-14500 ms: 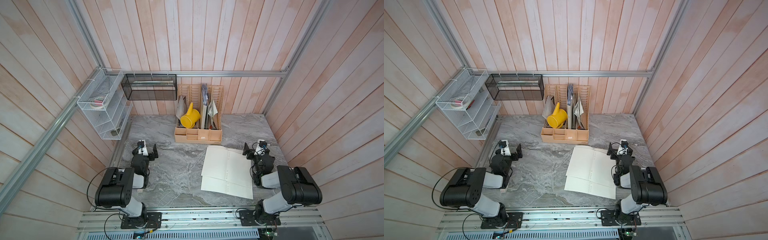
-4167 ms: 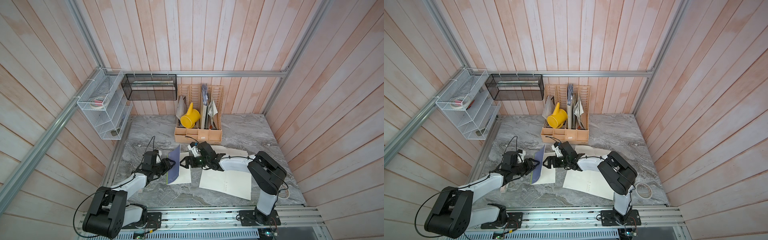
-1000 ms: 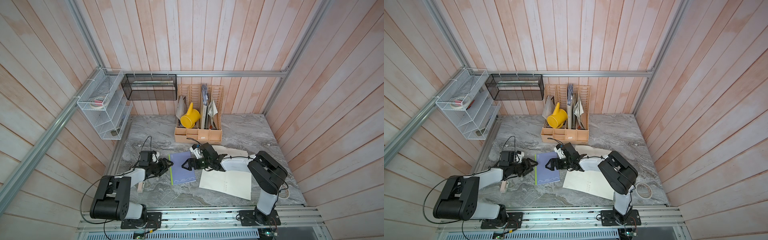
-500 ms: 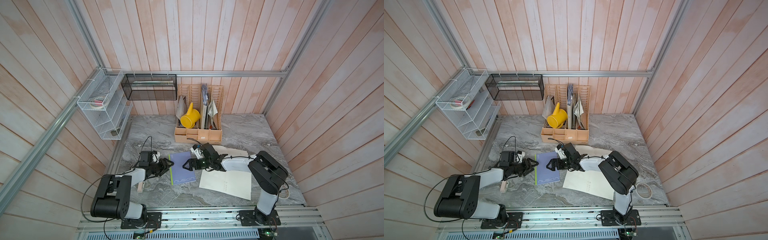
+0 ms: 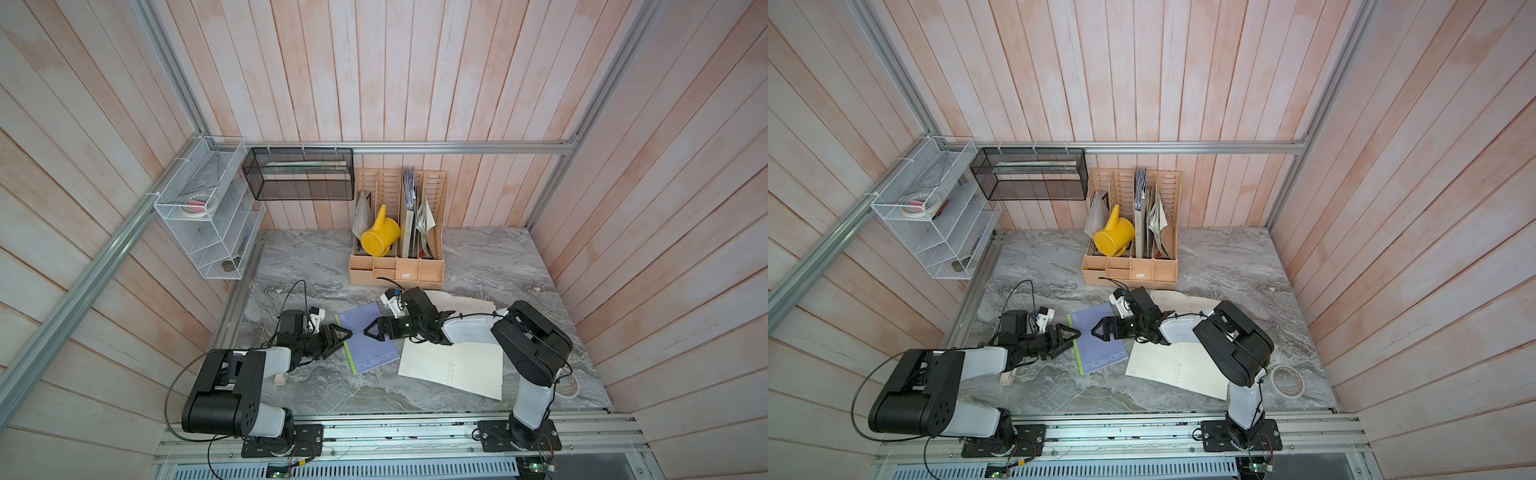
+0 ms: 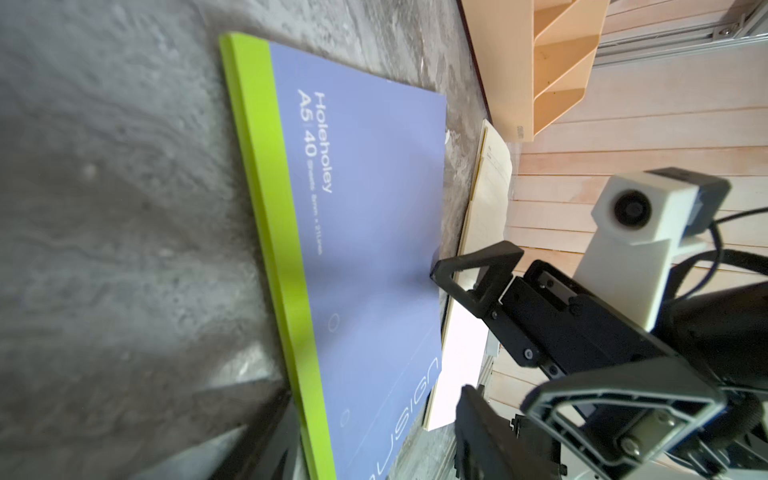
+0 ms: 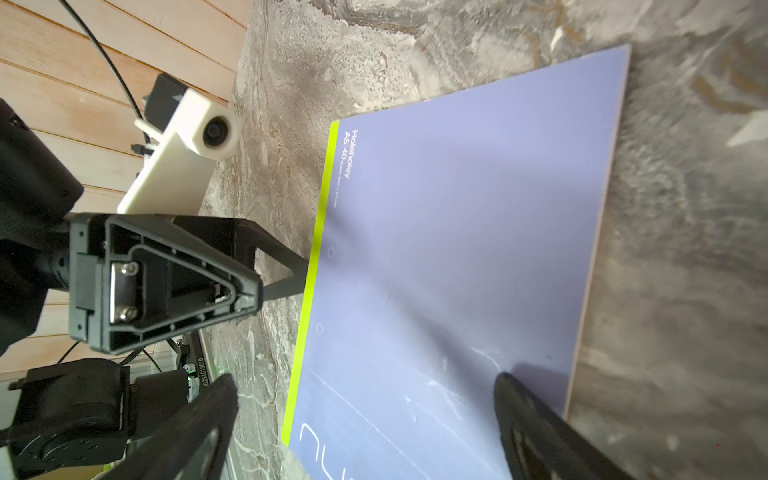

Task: Close the notebook
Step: Move the notebook to the center of the board.

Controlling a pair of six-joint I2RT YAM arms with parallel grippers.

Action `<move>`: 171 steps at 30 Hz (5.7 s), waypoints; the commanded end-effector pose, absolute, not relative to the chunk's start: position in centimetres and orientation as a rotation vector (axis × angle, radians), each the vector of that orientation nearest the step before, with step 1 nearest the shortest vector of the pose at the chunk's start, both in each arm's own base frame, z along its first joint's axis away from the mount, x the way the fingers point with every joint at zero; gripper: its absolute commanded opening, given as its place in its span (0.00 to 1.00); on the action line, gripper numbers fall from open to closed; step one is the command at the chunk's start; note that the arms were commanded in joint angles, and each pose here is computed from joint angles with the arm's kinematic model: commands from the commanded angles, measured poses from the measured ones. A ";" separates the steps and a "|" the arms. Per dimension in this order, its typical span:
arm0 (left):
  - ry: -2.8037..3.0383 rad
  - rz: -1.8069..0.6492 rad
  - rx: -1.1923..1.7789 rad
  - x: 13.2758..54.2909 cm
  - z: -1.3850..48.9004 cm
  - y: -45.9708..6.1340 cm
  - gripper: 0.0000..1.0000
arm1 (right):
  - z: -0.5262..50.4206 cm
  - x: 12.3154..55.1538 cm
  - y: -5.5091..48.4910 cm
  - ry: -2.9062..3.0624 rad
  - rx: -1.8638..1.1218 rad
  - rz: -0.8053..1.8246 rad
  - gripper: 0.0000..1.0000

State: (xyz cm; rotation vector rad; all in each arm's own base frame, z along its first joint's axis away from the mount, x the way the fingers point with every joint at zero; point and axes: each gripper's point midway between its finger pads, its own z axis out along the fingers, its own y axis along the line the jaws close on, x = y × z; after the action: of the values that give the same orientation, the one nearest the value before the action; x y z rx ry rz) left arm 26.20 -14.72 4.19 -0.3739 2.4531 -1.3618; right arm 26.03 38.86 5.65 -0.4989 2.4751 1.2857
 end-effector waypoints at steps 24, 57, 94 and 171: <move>2.191 -1.521 -0.302 26.4 7.8 -15.7 0.60 | -1.0 23.5 37.0 2.689 -0.421 1.258 0.98; 2.014 -1.644 -0.494 26.8 6.5 -15.4 0.30 | -2.5 22.8 37.6 2.678 -0.387 1.340 0.98; 2.893 0.309 -0.525 26.9 1.0 -4.7 0.00 | 9.3 25.7 36.6 2.436 -0.475 1.294 0.98; 2.919 0.353 -0.603 43.4 -0.6 3.7 0.27 | 12.2 29.7 27.1 2.399 -0.259 1.152 0.98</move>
State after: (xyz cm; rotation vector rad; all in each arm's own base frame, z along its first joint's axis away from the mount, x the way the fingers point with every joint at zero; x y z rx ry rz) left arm 47.69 4.09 2.68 -0.6246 2.7397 0.3427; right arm 29.52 27.19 11.63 -0.2548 2.4222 1.1467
